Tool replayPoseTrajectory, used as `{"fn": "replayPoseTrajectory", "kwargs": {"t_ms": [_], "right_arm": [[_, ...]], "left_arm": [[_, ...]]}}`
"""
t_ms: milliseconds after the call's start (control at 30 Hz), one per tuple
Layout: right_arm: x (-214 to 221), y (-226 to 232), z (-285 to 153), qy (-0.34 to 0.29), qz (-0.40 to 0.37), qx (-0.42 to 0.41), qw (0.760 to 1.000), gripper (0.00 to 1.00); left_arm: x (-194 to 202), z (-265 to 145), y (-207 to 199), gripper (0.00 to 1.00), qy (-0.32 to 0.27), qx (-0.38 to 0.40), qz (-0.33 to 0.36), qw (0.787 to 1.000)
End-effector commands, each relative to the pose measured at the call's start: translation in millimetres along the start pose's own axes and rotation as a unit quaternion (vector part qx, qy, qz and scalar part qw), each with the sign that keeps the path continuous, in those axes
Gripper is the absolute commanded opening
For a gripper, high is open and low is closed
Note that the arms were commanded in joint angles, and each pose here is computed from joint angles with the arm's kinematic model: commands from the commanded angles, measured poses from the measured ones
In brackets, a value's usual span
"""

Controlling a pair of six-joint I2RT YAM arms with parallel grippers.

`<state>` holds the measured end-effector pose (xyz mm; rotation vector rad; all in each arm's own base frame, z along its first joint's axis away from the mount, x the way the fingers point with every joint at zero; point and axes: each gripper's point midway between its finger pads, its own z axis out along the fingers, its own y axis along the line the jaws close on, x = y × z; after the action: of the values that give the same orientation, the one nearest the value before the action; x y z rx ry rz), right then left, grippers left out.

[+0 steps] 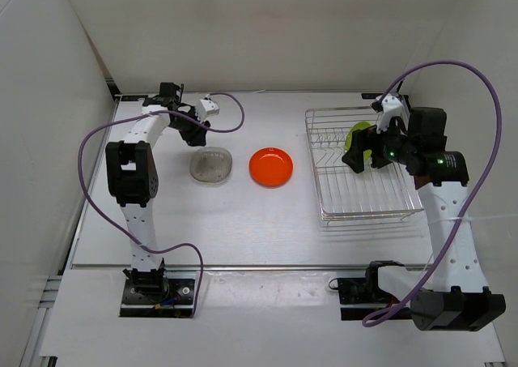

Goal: Unload the plates from the dish rack

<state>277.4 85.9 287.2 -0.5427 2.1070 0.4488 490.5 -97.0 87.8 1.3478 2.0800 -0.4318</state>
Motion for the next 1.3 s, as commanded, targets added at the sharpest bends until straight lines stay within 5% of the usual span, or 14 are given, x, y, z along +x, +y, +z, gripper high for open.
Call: {"fn": "replayPoseTrajectory", "kwargs": {"t_ms": [0, 33, 67, 333, 567, 700, 833, 967, 1267], "right_arm": [[-7, -6, -1, -0.023, -0.013, 0.013, 1.000, 1.00], [-9, -10, -1, -0.025, -0.008, 0.024, 0.999, 1.00], [-4, -22, 3, -0.015, 0.005, 0.056, 0.998, 1.00], [8, -71, 31, 0.042, 0.013, 0.131, 0.990, 1.00], [6, -135, 63, 0.091, 0.006, 0.228, 0.969, 0.97], [-2, -161, 77, 0.106, -0.008, 0.262, 0.959, 0.91], [-12, -187, 92, 0.121, -0.027, 0.280, 0.952, 0.86], [-7, -201, 108, 0.143, -0.035, 0.285, 0.947, 0.68], [27, -210, 137, 0.187, -0.021, 0.272, 0.944, 0.59]], "left_arm": [[-28, -22, 3, 0.58, -0.036, -0.032, 0.000, 0.999], [-42, -37, 5, 0.96, -0.049, -0.049, 0.003, 0.998], [-46, -41, -2, 1.00, -0.060, -0.049, -0.026, 0.997], [-100, -139, -6, 1.00, -0.122, -0.213, -0.096, 0.965], [-113, -243, 3, 1.00, -0.169, -0.386, -0.268, 0.866], [-116, -258, -28, 1.00, -0.208, -0.308, -0.287, 0.883], [-107, -259, -43, 1.00, -0.209, -0.302, -0.295, 0.882], [-103, -259, -61, 1.00, -0.213, -0.290, -0.292, 0.886], [-94, -260, -68, 1.00, -0.233, -0.310, -0.288, 0.876]]}}
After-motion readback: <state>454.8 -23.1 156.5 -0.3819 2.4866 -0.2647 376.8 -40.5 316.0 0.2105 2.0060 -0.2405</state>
